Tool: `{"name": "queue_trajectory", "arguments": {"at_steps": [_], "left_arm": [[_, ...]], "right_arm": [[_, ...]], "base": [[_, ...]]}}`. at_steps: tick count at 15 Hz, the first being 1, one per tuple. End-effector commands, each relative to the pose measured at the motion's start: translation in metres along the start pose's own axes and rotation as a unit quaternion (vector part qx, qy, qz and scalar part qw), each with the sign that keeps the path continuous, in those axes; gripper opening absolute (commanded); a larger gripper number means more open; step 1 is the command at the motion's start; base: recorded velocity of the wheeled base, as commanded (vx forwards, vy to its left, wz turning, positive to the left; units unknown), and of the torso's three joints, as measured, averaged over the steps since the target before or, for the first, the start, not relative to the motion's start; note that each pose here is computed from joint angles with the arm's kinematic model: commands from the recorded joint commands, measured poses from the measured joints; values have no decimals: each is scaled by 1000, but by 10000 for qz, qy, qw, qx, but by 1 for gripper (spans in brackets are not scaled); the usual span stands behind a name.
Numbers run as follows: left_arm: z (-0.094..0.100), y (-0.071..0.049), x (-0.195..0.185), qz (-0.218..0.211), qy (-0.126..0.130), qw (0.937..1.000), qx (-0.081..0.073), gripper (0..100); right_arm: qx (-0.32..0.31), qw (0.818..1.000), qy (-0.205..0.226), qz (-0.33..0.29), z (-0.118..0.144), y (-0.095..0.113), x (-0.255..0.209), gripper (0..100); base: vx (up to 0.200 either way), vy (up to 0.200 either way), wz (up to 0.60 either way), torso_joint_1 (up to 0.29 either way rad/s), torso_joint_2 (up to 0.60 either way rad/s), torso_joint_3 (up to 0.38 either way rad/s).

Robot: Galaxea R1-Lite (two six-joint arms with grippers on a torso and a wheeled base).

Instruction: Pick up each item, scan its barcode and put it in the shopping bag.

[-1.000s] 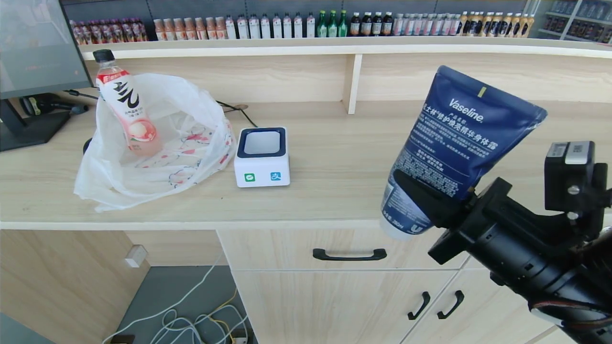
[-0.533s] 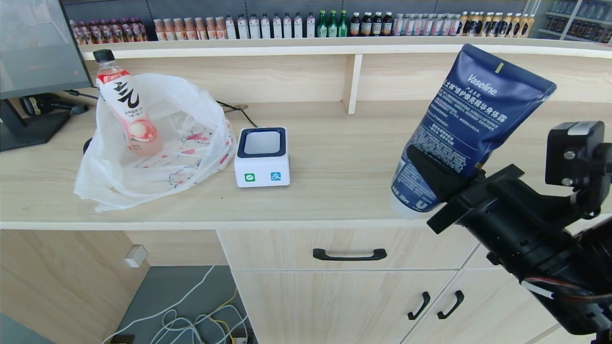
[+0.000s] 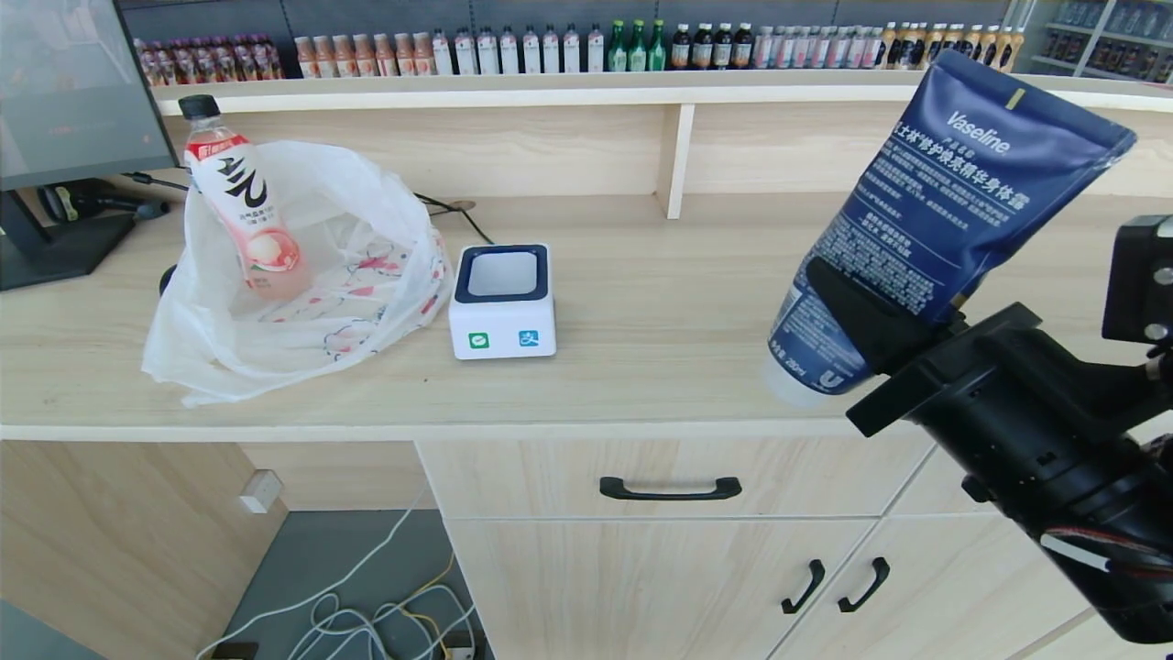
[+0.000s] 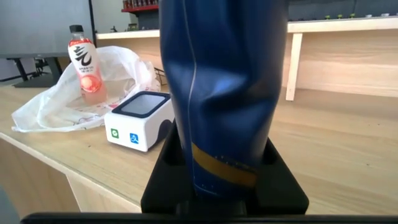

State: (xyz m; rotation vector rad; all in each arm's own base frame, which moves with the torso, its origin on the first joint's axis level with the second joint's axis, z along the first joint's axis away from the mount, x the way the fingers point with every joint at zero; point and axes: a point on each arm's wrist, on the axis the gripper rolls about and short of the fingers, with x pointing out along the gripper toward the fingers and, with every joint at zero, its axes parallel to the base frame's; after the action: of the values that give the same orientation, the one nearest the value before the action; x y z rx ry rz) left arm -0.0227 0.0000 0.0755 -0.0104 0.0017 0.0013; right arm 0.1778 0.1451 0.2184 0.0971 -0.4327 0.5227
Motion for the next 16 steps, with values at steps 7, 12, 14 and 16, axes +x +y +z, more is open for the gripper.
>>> {"name": "queue_trajectory", "arguments": {"at_steps": [7, 12, 14, 16], "left_arm": [[0, 0, 0, 9, -1, 10000, -25, 100], [0, 0, 0, 9, 7, 10000, -40, 100], [0, 0, 0, 9, -1, 10000, -40, 100], [0, 0, 0, 9, -1, 10000, -40, 100]], "right_arm": [[-3, 9999, -77, -71, 5, -5, -3, 0], [-44, 9999, 7, -127, 3, -8, -8, 0], [-40, 9999, -23, -129, 5, -9, -10, 0], [-35, 9999, -61, -132, 7, -9, -11, 0]], "base": [[0, 143, 0, 2, 1, 0], [0, 200, 0, 6, 3, 5], [0, 200, 0, 2, 0, 2], [0, 200, 0, 2, 0, 5]]}}
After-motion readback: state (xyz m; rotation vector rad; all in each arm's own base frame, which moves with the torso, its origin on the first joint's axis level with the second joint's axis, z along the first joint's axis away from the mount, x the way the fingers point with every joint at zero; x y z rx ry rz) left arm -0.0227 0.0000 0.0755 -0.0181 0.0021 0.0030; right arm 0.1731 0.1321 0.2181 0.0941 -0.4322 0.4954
